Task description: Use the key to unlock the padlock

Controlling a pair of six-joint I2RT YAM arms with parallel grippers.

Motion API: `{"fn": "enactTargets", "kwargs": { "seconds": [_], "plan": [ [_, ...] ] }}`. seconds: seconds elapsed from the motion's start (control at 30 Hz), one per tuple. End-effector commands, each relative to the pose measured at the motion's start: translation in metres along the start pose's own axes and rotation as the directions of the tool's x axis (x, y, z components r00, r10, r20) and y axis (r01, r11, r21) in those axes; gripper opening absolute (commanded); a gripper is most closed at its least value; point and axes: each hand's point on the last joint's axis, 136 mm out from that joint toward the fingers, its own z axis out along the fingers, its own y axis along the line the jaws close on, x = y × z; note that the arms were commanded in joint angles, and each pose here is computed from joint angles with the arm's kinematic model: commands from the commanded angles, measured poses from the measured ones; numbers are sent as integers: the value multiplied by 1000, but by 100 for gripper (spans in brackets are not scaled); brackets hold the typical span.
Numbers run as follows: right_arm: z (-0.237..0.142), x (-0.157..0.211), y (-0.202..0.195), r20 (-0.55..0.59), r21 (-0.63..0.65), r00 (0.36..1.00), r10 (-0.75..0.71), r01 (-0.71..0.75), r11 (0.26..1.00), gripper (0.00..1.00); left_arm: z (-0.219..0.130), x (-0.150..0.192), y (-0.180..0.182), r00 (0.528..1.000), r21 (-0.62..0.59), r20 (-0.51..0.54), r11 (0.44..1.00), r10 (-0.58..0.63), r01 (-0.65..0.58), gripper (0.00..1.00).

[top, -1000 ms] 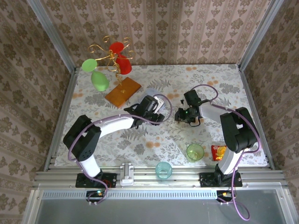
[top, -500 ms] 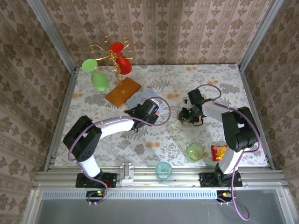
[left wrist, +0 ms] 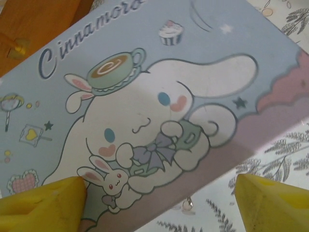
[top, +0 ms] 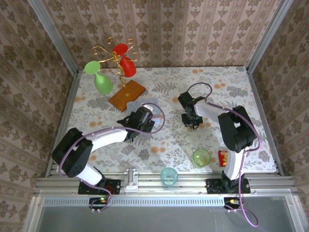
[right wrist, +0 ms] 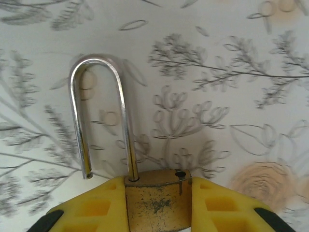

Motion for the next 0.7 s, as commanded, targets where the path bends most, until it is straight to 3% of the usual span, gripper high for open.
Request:
{"fn": "enactTargets", "kwargs": {
  "seconds": [0.0,0.17,0.43,0.47,0.6,0.67],
  "plan": [
    [10,19,-30,-97,182,994,-57,75,980,37,2,40,4,993,16,-105,998,-59,61,82],
    [13,21,-27,-96,169,994,-56,71,983,41,-3,47,5,988,51,-81,990,-129,133,83],
    [4,19,-23,-71,142,996,-56,65,988,41,-46,-3,6,974,172,53,963,-219,207,85],
    [0,16,-23,-52,132,997,-53,59,990,43,-55,-10,8,969,189,75,958,-234,216,96],
    [-32,-2,-21,69,86,997,-33,27,996,60,-87,-25,22,945,252,132,932,-299,260,100],
    [-56,-12,-25,154,73,988,-24,13,997,76,-102,-26,35,933,259,161,926,-322,275,100]
  ]
}}
